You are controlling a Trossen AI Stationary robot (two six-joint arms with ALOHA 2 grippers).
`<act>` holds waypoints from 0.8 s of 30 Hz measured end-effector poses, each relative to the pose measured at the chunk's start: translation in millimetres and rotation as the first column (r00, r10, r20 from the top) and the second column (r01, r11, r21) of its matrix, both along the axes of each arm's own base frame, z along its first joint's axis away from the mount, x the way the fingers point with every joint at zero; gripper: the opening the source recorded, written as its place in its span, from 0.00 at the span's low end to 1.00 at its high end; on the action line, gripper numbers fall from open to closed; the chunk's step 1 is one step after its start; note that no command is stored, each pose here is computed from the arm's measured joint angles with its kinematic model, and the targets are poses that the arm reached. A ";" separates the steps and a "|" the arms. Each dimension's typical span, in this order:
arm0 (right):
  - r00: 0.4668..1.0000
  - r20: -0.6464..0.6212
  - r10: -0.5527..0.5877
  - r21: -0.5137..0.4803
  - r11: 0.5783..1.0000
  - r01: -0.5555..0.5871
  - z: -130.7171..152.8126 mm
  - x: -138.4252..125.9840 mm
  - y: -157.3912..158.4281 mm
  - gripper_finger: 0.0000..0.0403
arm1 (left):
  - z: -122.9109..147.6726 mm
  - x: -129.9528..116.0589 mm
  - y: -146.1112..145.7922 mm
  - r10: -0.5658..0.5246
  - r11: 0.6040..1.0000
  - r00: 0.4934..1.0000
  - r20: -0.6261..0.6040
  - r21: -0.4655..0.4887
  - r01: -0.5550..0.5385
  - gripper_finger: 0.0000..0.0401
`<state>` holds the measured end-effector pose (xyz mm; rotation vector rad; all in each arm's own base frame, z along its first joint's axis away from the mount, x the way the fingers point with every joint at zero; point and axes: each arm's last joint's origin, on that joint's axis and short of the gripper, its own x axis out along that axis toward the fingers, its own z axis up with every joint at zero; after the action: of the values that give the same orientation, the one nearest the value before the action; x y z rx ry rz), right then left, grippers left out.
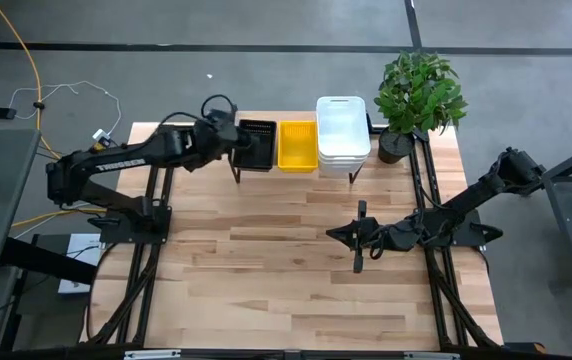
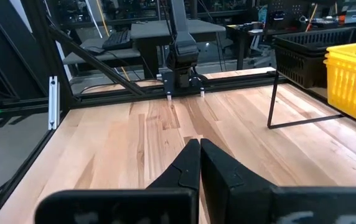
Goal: Stack baskets on shelf by color
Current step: Return to Home Position
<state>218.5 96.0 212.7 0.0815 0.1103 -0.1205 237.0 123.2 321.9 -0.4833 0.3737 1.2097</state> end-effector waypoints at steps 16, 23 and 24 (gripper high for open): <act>1.000 0.017 -0.002 -0.020 1.000 0.002 2.1 0.2 0.0 0.00 | 33.3 -61.7 -121.9 -0.593 0.762 0.801 -0.076 0.268 0.590 0.10; 1.000 0.019 -0.002 -0.018 1.000 0.002 2.3 0.3 0.0 0.00 | -19.8 -98.6 -134.8 -0.722 0.635 0.689 -0.066 0.334 0.697 0.01; 1.000 0.018 -0.002 -0.019 1.000 0.002 2.2 0.2 0.0 0.00 | -28.6 -102.1 -134.4 -0.751 0.610 0.659 -0.039 0.341 0.715 0.01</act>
<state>218.7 96.0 214.9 0.0638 0.0907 -0.1226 134.9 -11.3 293.3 -0.0615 0.2251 0.4011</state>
